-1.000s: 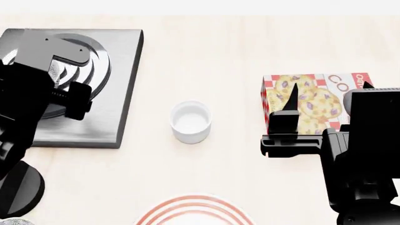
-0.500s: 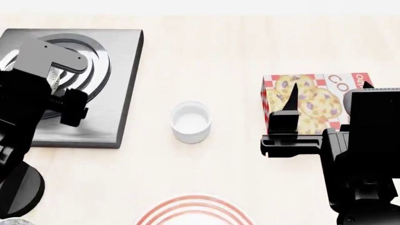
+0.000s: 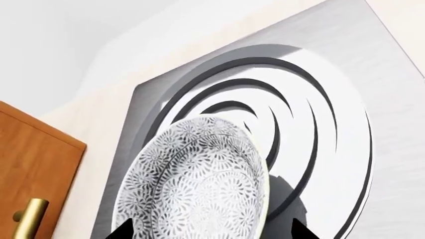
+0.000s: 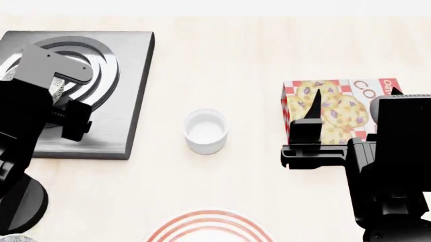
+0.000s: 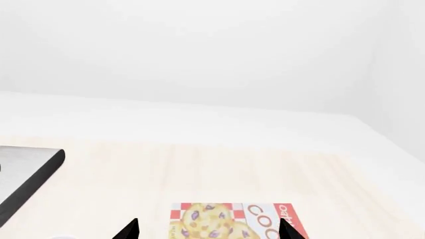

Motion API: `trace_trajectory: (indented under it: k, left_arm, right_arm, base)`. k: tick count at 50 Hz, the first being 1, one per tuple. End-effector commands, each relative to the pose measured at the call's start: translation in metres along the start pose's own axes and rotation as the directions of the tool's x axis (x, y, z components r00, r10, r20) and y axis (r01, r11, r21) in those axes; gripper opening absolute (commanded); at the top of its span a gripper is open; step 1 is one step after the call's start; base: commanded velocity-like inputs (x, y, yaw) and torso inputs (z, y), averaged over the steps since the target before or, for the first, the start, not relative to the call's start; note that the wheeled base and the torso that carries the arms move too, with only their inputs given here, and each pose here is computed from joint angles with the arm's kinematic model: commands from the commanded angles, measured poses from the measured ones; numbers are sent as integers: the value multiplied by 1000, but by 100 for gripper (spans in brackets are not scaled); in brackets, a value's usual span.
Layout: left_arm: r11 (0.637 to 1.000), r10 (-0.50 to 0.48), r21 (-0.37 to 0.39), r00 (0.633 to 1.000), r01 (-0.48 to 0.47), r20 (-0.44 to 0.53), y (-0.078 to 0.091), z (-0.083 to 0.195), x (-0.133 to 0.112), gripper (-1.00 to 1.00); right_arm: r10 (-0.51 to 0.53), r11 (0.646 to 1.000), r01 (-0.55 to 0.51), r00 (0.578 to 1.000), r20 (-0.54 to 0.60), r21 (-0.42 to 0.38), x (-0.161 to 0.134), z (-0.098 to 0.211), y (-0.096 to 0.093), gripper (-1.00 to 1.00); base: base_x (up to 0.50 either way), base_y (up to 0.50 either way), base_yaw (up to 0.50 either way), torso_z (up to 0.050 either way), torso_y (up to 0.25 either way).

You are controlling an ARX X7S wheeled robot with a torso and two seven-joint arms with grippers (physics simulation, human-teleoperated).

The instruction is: Pick the akita bowl on the stove and place it on the plate.

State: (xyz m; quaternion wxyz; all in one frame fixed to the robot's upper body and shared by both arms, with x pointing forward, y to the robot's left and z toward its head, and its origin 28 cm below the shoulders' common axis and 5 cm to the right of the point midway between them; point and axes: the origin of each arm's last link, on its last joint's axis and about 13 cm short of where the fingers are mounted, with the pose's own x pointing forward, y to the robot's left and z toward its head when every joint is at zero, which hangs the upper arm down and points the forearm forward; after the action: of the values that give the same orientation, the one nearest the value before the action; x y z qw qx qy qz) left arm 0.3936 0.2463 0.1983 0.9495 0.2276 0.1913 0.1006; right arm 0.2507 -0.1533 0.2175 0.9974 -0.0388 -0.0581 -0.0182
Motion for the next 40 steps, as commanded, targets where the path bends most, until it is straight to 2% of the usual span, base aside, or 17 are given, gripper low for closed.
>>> trace_trajectory:
  k: [1,40]
  left_arm:
    - [1000,4,-2,1000,-4,-9,1,-2,1,100]
    - [1000,2,-7,1000,-2,-16,3,-5,1,100]
  right_arm:
    - [0,1000,0,1000,0,0,0,0,0,100]
    - [-1,1000,1,1000,-1,1,0,-1,0,100]
  base:
    - [0,0,0,0,0]
    - [0,0,0,0,0]
